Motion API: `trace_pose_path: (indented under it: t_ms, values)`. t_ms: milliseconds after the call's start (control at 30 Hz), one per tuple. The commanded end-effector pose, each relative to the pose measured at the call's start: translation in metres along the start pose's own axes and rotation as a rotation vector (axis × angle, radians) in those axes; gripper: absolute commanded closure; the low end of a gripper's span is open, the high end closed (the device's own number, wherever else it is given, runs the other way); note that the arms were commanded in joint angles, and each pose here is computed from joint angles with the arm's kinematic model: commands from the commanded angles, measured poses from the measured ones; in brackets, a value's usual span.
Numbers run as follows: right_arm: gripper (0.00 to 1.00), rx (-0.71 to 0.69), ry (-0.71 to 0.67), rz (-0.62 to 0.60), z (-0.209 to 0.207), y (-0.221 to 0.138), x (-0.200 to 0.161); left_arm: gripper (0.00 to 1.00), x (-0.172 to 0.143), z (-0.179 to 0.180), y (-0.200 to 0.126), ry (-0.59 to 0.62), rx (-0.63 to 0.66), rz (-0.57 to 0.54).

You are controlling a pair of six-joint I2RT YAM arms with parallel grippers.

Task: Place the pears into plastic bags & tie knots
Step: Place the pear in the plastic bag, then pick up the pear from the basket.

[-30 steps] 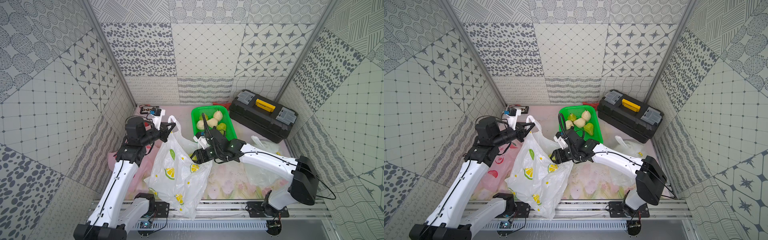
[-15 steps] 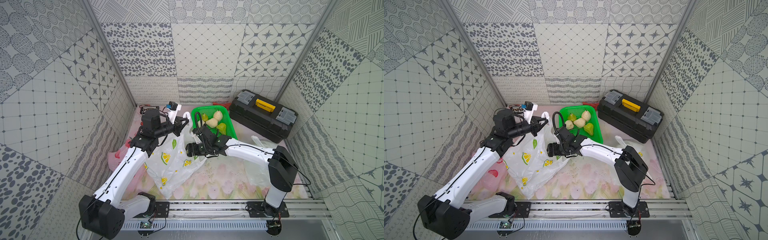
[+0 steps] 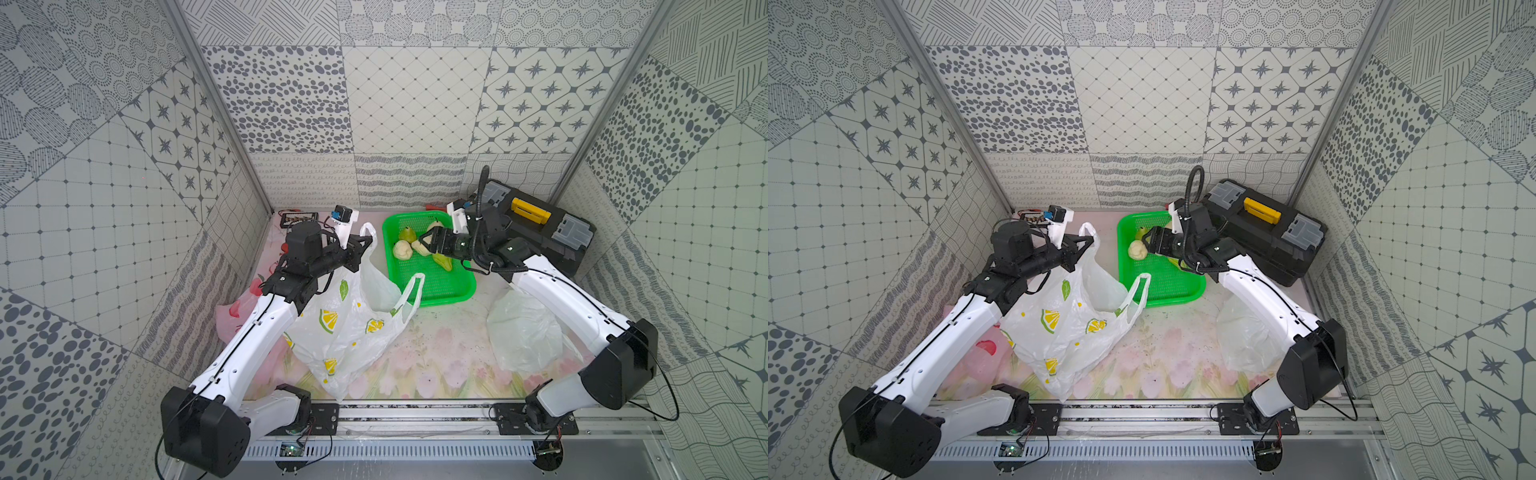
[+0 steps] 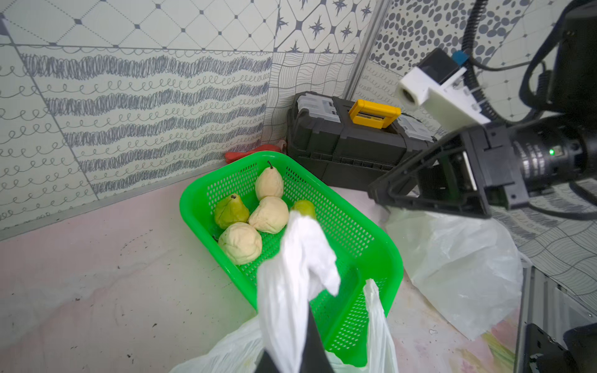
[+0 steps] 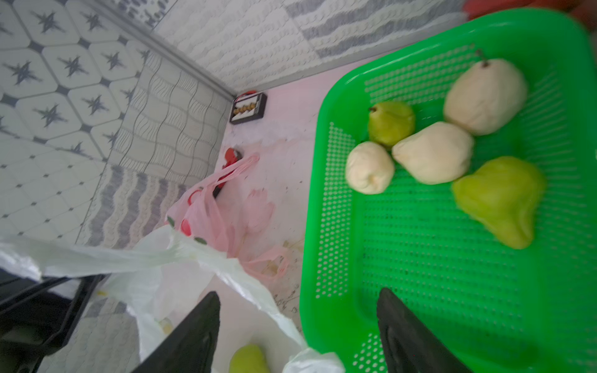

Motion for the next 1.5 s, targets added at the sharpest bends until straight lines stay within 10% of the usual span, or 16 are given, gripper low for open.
trace_pose_path:
  t_ms: [0,300,600,933,1167,1467]
  values:
    - [0.21,-0.283,-0.083,-0.002,-0.053,0.035,-0.002,1.00,0.010,0.008,-0.009,0.036,0.082,-0.027]
    - [0.17,-0.647,-0.303,-0.007,-0.107,0.103,0.020,1.00,0.010,0.000,-0.013,0.028,0.032,-0.018]
    - [0.17,-0.689,-0.353,0.064,-0.132,0.168,0.017,1.00,0.003,-0.003,-0.009,0.002,0.013,-0.012]
    - [0.51,-0.635,-0.331,0.049,-0.108,0.145,0.018,1.00,0.000,-0.003,-0.009,-0.009,0.012,-0.007]
    - [0.57,-0.396,-0.211,-0.008,-0.060,0.069,0.013,1.00,0.002,-0.004,-0.003,-0.020,0.004,-0.010]
    - [0.63,0.246,-0.020,0.036,0.063,0.000,-0.046,1.00,0.005,-0.003,0.000,-0.037,0.009,0.001]
Point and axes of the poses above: each gripper's point midway between its finger pads, its own y axis out along the fingers, its own z axis along the line the jaws close on, x = y × z, the point moved 5 cm from there along -y, back along the fingers, and after that the axes turned 14 degrees about y, right-handed, at the moved point
